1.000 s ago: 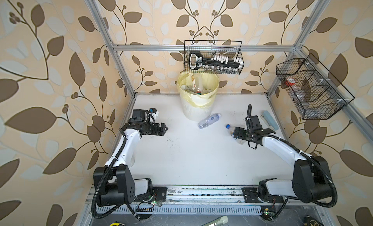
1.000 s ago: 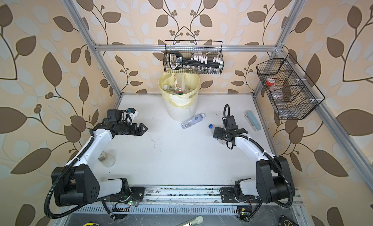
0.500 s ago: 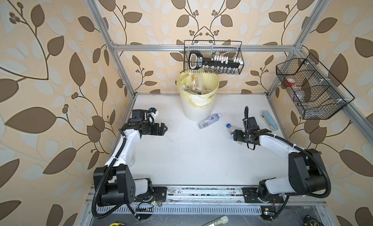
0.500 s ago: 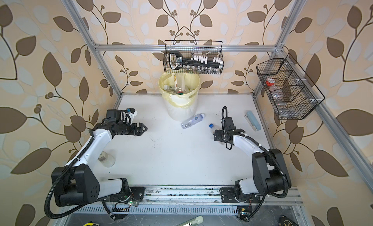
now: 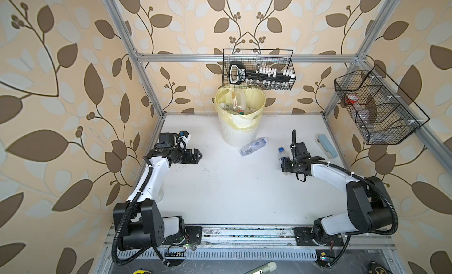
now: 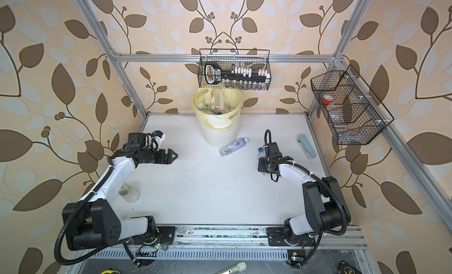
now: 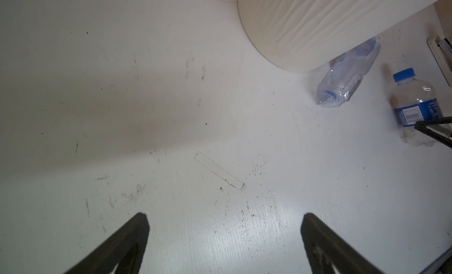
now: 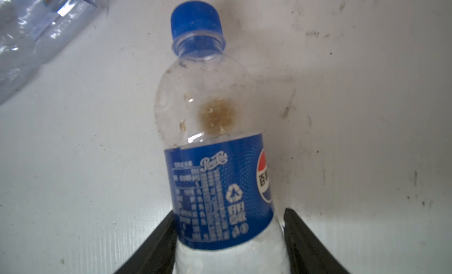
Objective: Throw the plastic bottles in the bin
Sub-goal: Pick up the plastic bottle from the middle-right of the table.
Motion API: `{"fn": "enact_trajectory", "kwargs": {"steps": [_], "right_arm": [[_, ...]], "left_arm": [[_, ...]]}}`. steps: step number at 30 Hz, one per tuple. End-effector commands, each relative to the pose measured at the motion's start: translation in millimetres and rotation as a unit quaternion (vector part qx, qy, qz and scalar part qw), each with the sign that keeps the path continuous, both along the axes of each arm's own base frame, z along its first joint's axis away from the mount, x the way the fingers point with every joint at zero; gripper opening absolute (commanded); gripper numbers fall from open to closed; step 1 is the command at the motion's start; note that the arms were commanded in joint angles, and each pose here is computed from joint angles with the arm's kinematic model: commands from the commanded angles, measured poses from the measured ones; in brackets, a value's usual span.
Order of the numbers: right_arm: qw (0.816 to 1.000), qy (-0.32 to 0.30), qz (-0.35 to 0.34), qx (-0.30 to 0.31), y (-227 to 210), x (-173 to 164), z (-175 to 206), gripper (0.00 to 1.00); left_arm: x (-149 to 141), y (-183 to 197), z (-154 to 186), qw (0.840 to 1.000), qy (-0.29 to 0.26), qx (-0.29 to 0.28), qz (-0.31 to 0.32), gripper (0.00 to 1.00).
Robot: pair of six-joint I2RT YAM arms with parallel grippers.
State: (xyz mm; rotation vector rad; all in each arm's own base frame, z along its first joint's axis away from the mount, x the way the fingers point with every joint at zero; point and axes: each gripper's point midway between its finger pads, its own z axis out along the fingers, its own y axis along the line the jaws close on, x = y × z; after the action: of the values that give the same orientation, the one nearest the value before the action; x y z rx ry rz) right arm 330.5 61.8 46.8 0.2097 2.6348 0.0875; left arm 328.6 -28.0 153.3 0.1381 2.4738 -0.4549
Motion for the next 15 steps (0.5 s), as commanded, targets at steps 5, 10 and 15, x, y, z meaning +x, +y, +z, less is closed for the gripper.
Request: {"fn": "enact_trajectory", "kwargs": {"steps": [5,10,15], "right_arm": [[1.000,0.016,0.004,-0.001,3,-4,-10,0.57],[1.000,0.007,0.003,0.005,6,-4,-1,0.54],[1.000,-0.018,-0.001,0.021,13,-5,20,0.54]], "left_arm": [[-4,-2,4,1.000,-0.001,-0.013,-0.006,0.99],[-4,-2,4,1.000,-0.002,-0.014,-0.006,0.99],[-4,-2,4,1.000,-0.002,-0.014,-0.005,0.99]]}}
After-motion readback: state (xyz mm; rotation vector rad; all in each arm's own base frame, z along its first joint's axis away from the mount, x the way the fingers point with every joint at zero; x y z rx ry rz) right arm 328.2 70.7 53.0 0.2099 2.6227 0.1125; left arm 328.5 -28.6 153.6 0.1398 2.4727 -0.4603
